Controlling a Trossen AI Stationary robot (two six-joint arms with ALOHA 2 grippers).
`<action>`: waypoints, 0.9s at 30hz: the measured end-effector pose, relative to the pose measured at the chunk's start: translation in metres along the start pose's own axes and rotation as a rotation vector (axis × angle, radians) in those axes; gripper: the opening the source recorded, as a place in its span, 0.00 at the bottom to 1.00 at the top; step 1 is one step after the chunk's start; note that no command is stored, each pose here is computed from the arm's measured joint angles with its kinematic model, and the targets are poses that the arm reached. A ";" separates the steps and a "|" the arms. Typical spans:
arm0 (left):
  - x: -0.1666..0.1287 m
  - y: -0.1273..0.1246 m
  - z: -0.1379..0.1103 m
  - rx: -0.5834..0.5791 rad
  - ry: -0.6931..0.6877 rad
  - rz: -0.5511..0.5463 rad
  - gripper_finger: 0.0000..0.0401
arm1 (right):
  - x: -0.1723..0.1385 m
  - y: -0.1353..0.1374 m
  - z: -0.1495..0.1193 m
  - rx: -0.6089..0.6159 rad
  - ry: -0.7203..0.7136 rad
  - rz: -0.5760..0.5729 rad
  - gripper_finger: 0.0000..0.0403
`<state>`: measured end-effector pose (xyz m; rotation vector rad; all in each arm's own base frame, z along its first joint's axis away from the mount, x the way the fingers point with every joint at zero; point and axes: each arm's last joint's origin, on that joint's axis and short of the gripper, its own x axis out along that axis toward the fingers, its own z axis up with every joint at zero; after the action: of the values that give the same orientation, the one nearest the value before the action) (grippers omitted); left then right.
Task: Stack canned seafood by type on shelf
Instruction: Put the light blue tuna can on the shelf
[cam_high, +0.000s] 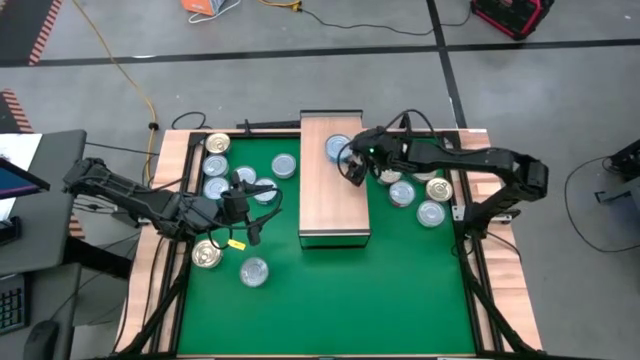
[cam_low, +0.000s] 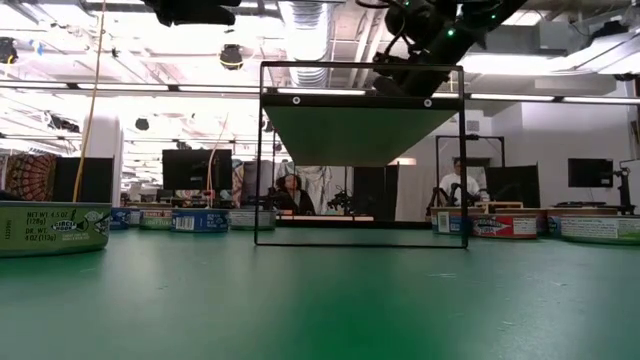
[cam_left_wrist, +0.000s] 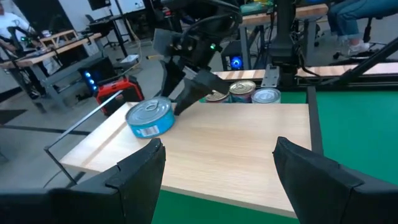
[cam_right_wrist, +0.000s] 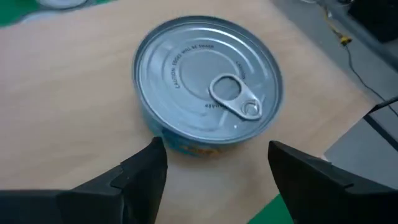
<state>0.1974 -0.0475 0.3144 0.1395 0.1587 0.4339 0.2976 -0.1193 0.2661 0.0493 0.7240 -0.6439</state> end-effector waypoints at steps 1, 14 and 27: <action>0.000 0.000 0.000 0.002 0.000 0.001 0.72 | 0.000 -0.001 0.000 0.003 -0.001 -0.003 0.76; 0.000 0.000 0.001 0.041 -0.006 0.003 0.72 | 0.003 -0.014 0.009 0.017 -0.065 -0.041 0.76; -0.001 -0.002 -0.001 0.049 0.006 -0.044 0.72 | -0.039 -0.028 0.017 -0.019 -0.023 -0.055 0.76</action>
<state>0.1971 -0.0499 0.3130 0.1825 0.1782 0.3871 0.2702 -0.1263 0.3085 0.0046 0.7110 -0.6895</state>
